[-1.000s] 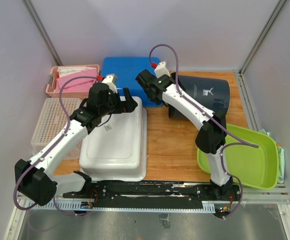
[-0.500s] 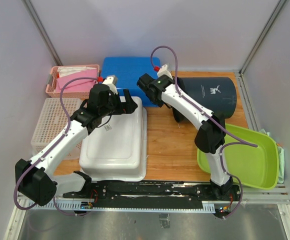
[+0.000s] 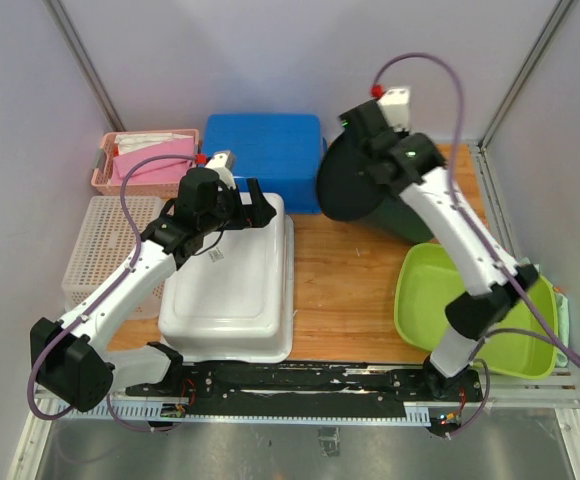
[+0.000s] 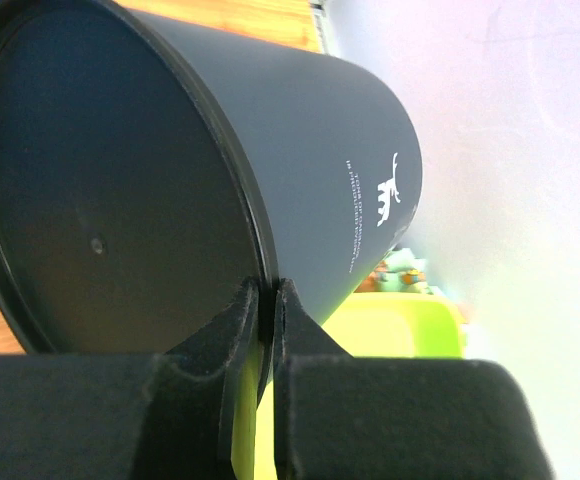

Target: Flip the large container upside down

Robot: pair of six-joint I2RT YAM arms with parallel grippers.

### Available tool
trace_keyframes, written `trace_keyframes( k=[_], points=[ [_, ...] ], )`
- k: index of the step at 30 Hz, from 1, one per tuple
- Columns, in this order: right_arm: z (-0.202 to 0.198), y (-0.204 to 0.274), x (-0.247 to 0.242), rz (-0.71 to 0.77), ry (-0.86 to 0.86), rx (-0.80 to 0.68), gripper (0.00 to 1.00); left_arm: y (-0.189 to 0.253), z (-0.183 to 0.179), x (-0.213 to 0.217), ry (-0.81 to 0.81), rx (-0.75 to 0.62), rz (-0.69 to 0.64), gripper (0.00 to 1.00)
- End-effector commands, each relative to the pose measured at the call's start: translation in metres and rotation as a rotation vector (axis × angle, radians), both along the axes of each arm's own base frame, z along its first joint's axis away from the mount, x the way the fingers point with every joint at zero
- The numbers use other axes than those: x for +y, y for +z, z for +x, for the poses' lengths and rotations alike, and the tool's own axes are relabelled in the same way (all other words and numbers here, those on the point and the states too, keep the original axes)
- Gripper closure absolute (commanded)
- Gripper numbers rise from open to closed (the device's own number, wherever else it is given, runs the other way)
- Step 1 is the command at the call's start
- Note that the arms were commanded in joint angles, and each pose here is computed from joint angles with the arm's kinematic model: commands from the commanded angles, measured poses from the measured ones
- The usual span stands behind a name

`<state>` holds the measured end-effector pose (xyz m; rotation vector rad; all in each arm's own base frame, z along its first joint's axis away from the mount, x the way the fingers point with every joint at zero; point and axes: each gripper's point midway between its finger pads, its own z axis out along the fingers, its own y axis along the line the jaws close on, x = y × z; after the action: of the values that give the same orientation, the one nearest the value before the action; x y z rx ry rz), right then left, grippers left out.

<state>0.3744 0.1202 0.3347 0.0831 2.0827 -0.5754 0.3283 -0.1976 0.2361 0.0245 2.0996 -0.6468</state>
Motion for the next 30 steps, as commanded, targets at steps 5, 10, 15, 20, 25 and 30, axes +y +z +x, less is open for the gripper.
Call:
trace_keyframes(
  k=[5, 10, 15, 20, 25, 30],
  points=[
    [0.019, 0.067, -0.051, 0.536, 0.075, -0.233, 0.99, 0.013, -0.001, -0.002, -0.005, -0.044, -0.027, 0.01],
    [0.039, 0.046, -0.085, 0.686, 0.019, -0.248, 1.00, 0.012, -0.004, -0.007, -0.027, -0.031, -0.050, 0.01],
    [0.063, 0.013, -0.111, 0.823, -0.048, -0.272, 0.99, 0.010, -0.008, -0.007, -0.032, -0.026, -0.059, 0.01],
    [0.077, 0.008, -0.136, 0.861, -0.110, -0.383, 0.99, 0.012, -0.012, -0.003, -0.026, -0.032, -0.054, 0.01],
    [0.094, 0.020, -0.132, 0.980, -0.081, -0.457, 0.99, 0.015, -0.013, 0.001, -0.013, -0.044, -0.046, 0.01],
    [0.116, 0.039, -0.129, 1.038, -0.046, -0.543, 0.99, 0.014, -0.015, 0.001, -0.018, -0.038, -0.048, 0.01]
  ],
)
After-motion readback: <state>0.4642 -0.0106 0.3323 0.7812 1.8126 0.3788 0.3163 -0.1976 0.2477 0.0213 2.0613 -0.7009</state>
